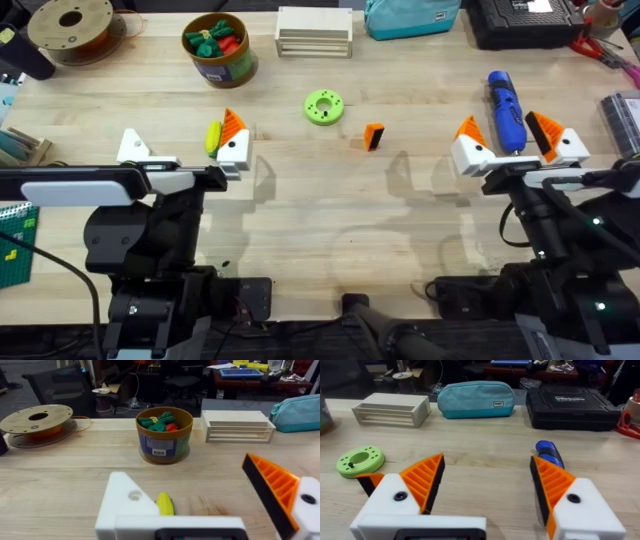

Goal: Pick up the gripper from the table and insert it into the empty holder that is missing its gripper. Then pick up a screw, insert it into the mounting hole, and use the screwdriver to tighten it. Finally, clean up the table by picking up the vegetable and placing it into the bucket.

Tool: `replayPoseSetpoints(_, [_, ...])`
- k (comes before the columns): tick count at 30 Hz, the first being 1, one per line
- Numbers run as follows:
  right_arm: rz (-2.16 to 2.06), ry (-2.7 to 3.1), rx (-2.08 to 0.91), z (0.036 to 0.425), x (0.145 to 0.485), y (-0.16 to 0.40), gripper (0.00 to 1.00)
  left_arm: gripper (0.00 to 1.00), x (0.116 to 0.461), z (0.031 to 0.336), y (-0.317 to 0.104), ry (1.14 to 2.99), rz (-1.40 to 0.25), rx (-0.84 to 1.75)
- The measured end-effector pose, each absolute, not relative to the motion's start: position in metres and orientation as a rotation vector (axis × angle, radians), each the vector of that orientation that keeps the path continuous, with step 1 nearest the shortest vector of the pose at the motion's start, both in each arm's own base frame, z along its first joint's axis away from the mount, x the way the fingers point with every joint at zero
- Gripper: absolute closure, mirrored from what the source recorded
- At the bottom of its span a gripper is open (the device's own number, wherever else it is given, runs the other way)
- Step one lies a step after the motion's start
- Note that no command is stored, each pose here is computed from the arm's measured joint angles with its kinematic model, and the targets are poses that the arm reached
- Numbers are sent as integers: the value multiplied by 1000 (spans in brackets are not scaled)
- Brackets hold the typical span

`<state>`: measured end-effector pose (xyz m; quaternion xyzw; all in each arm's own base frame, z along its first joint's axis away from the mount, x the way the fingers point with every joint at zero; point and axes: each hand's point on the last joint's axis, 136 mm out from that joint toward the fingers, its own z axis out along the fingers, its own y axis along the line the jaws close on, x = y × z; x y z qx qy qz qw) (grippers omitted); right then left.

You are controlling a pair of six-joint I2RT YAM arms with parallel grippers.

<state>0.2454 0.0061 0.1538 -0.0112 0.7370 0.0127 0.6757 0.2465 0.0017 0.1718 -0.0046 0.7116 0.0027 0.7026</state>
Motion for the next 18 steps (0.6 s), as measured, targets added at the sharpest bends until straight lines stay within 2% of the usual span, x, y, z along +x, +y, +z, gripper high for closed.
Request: replayPoseSetpoints(18, [28,1668,-25,152,245,6,10,15,246,163,2,1621,12,-6])
